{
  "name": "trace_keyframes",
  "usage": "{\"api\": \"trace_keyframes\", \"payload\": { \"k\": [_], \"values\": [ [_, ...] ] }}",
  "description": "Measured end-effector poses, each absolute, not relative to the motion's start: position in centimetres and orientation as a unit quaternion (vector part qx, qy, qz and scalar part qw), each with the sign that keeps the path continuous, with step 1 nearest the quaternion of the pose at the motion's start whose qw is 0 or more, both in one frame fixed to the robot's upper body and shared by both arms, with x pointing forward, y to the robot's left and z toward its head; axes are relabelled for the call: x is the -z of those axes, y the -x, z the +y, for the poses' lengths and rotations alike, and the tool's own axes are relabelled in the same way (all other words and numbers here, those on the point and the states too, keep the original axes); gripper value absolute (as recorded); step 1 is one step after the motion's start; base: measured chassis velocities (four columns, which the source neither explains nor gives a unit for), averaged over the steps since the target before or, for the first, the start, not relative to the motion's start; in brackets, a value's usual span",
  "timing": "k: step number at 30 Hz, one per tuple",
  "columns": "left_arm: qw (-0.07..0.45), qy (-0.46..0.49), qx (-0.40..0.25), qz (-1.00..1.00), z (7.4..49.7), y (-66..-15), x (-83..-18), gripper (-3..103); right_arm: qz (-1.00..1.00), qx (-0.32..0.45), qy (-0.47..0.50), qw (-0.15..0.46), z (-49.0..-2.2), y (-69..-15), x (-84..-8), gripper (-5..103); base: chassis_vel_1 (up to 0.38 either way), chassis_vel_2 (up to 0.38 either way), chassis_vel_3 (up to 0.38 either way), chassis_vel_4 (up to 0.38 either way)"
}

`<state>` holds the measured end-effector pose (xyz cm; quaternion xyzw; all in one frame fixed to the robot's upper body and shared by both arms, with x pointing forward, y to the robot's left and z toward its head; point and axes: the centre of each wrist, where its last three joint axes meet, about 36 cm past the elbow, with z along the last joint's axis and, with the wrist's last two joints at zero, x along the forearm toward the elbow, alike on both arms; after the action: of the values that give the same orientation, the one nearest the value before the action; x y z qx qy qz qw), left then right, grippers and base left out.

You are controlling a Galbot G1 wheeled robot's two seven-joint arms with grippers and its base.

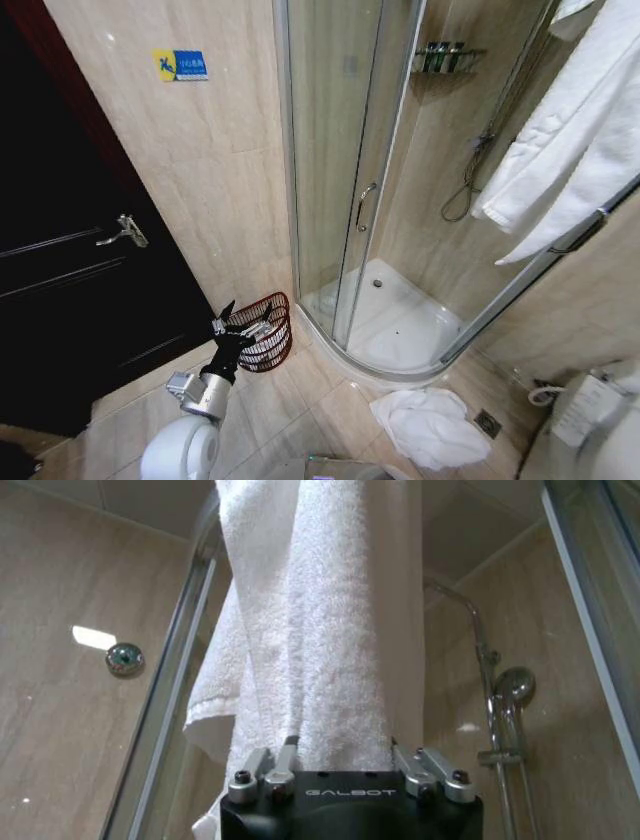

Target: Discard the used towel into the hamper.

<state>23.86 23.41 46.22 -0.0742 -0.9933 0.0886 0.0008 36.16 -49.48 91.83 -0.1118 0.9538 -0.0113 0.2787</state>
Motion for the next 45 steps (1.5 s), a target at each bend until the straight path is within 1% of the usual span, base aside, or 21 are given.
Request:
{"api": "trace_keyframes", "payload": {
  "k": [3, 4, 7, 8, 10, 16, 19, 21, 22, 23, 26, 27, 29, 31, 33, 35, 37, 38, 42, 43, 45],
  "values": [
    [0.001, 0.074, -0.089, -0.993, 23.4, -23.9, -46.2, 100, 0.953, 0.011, 0.111, 0.281, -49.5, -36.0, -92.0, 25, 0.000, 0.000, 0.000, 0.000],
    [0.001, 0.074, -0.089, -0.993, 23.4, -23.9, -46.2, 100, 0.953, 0.011, 0.111, 0.281, -49.5, -36.0, -92.0, 25, 0.000, 0.000, 0.000, 0.000],
    [0.001, 0.074, -0.089, -0.993, 23.4, -23.9, -46.2, 100, 0.953, 0.011, 0.110, 0.283, -49.3, -35.9, -92.0, 10, 0.000, 0.000, 0.000, 0.000],
    [0.001, 0.074, -0.089, -0.993, 23.4, -23.9, -46.2, 100, 0.953, 0.011, 0.110, 0.283, -49.3, -35.9, -92.0, 10, 0.000, 0.000, 0.000, 0.000],
    [0.001, 0.074, -0.089, -0.993, 23.4, -23.9, -46.2, 100, 0.952, 0.010, 0.109, 0.286, -49.2, -35.8, -92.0, 5, 0.000, 0.000, 0.000, 0.000],
    [0.001, 0.074, -0.089, -0.993, 23.4, -23.9, -46.2, 100, 0.947, 0.014, 0.109, 0.300, -48.3, -35.3, -91.8, 5, 0.000, 0.000, 0.000, 0.000],
    [0.001, 0.074, -0.089, -0.993, 23.4, -23.9, -46.2, 100, 0.942, 0.025, 0.102, 0.319, -48.0, -35.1, -91.3, 5, 0.000, 0.000, 0.000, 0.000],
    [0.001, 0.074, -0.089, -0.993, 23.4, -23.9, -46.2, 100, 0.932, 0.047, 0.087, 0.349, -47.3, -35.0, -90.4, 5, 0.000, 0.000, 0.000, 0.000],
    [0.001, 0.074, -0.089, -0.993, 23.4, -23.9, -46.2, 100, 0.932, 0.047, 0.087, 0.349, -47.3, -35.0, -90.4, 5, 0.000, 0.000, 0.000, 0.000],
    [0.001, 0.074, -0.089, -0.993, 23.4, -23.9, -46.2, 100, 0.927, 0.058, 0.079, 0.362, -46.9, -34.8, -89.8, 5, 0.000, 0.000, 0.000, 0.000],
    [0.001, 0.074, -0.089, -0.993, 23.4, -23.9, -46.2, 100, 0.911, 0.098, 0.045, 0.398, -45.8, -34.4, -87.1, 5, 0.000, 0.000, 0.000, 0.000],
    [0.001, 0.074, -0.089, -0.993, 23.4, -23.9, -46.2, 100, 0.911, 0.098, 0.045, 0.398, -45.8, -34.4, -87.1, 5, 0.000, 0.000, 0.000, 0.000],
    [0.001, 0.074, -0.089, -0.993, 23.4, -23.9, -46.2, 100, 0.901, 0.118, 0.021, 0.417, -45.5, -33.8, -84.4, 5, 0.000, 0.000, 0.000, 0.000],
    [0.001, 0.074, -0.089, -0.993, 23.4, -23.9, -46.2, 100, 0.898, 0.119, 0.013, 0.424, -45.5, -33.5, -83.2, 5, 0.000, 0.000, 0.000, 0.000],
    [0.001, 0.074, -0.089, -0.993, 23.4, -23.9, -46.2, 100, 0.892, 0.112, -0.018, 0.438, -45.3, -32.1, -78.9, 5, 0.000, 0.000, 0.000, 0.000],
    [0.001, 0.074, -0.088, -0.993, 23.4, -23.9, -46.2, 100, 0.892, 0.109, -0.025, 0.437, -45.1, -31.6, -77.3, 5, 0.000, 0.000, 0.000, 0.000],
    [0.001, 0.074, -0.089, -0.993, 23.4, -23.9, -46.2, 100, 0.895, 0.100, -0.031, 0.433, -43.9, -30.4, -73.5, 5, 0.000, 0.000, 0.000, 0.000],
    [0.001, 0.074, -0.089, -0.993, 23.4, -23.9, -46.2, 100, 0.895, 0.100, -0.031, 0.433, -43.9, -30.4, -73.5, 5, 0.000, 0.000, 0.000, 0.000],
    [0.001, 0.074, -0.089, -0.993, 23.4, -23.9, -46.2, 100, 0.901, 0.075, -0.020, 0.427, -40.8, -28.5, -68.0, 5, 0.000, 0.000, 0.000, 0.000],
    [0.001, 0.074, -0.089, -0.993, 23.4, -23.9, -46.2, 100, 0.901, 0.075, -0.020, 0.427, -40.8, -28.5, -68.0, 5, 0.000, 0.000, 0.000, 0.000],
    [0.001, 0.074, -0.089, -0.993, 23.4, -23.9, -46.2, 100, 0.909, 0.057, -0.017, 0.412, -39.2, -27.7, -64.9, 5, 0.000, 0.000, 0.000, 0.000]
  ]
}}
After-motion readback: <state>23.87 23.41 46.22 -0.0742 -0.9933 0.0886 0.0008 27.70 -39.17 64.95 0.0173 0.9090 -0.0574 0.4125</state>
